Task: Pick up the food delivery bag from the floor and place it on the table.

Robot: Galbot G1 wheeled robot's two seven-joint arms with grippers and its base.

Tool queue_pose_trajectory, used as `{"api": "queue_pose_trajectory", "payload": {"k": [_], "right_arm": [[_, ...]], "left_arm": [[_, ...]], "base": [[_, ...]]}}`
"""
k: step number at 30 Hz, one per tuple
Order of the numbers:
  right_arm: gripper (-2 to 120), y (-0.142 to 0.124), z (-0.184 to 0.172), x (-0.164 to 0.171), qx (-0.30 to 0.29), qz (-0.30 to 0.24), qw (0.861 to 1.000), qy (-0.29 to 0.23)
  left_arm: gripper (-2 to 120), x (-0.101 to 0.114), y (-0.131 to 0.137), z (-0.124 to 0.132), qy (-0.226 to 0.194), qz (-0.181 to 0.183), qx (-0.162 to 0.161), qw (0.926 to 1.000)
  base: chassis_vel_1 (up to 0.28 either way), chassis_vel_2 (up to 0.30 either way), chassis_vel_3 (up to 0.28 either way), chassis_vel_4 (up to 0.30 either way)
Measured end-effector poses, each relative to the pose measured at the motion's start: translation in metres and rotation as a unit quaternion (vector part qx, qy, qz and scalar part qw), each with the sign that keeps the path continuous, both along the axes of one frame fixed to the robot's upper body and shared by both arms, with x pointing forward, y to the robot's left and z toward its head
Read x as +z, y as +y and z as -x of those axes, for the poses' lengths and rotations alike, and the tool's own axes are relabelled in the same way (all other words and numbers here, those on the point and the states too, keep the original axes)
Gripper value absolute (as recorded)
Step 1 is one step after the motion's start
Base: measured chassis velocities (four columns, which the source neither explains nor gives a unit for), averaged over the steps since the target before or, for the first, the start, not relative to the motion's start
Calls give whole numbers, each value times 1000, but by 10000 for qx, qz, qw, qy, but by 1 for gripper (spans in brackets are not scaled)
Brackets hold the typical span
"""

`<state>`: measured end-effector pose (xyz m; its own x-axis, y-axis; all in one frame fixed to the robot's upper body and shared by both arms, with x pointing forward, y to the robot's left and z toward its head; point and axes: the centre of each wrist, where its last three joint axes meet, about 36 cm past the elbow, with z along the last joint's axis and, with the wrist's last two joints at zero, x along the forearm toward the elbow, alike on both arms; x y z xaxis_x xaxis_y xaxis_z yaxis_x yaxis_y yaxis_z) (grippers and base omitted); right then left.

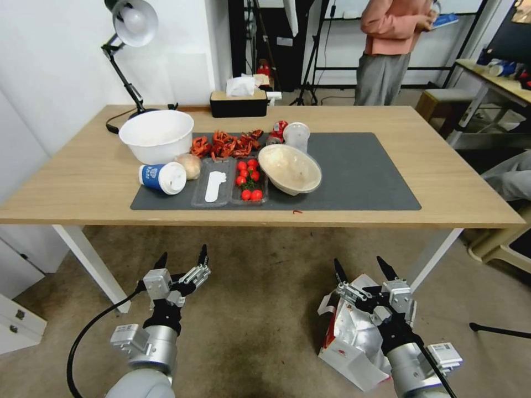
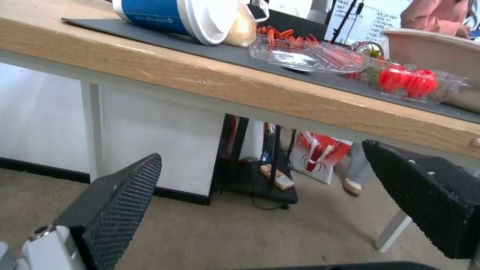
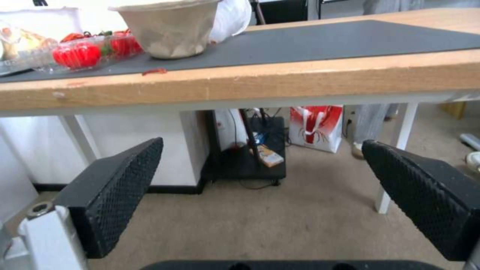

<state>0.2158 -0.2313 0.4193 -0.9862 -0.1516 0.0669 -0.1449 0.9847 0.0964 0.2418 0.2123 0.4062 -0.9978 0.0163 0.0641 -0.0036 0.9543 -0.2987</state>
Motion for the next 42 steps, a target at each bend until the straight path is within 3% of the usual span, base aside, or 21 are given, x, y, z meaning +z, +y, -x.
{"api": "queue_pose_trajectory", "payload": {"k": [42], "right_arm": [[100, -2, 0, 2, 46, -14, 10000, -43]], "left_arm": [[100, 0, -1, 3, 15, 13, 16, 10000]], "base": [[0, 0, 0, 0]]}}
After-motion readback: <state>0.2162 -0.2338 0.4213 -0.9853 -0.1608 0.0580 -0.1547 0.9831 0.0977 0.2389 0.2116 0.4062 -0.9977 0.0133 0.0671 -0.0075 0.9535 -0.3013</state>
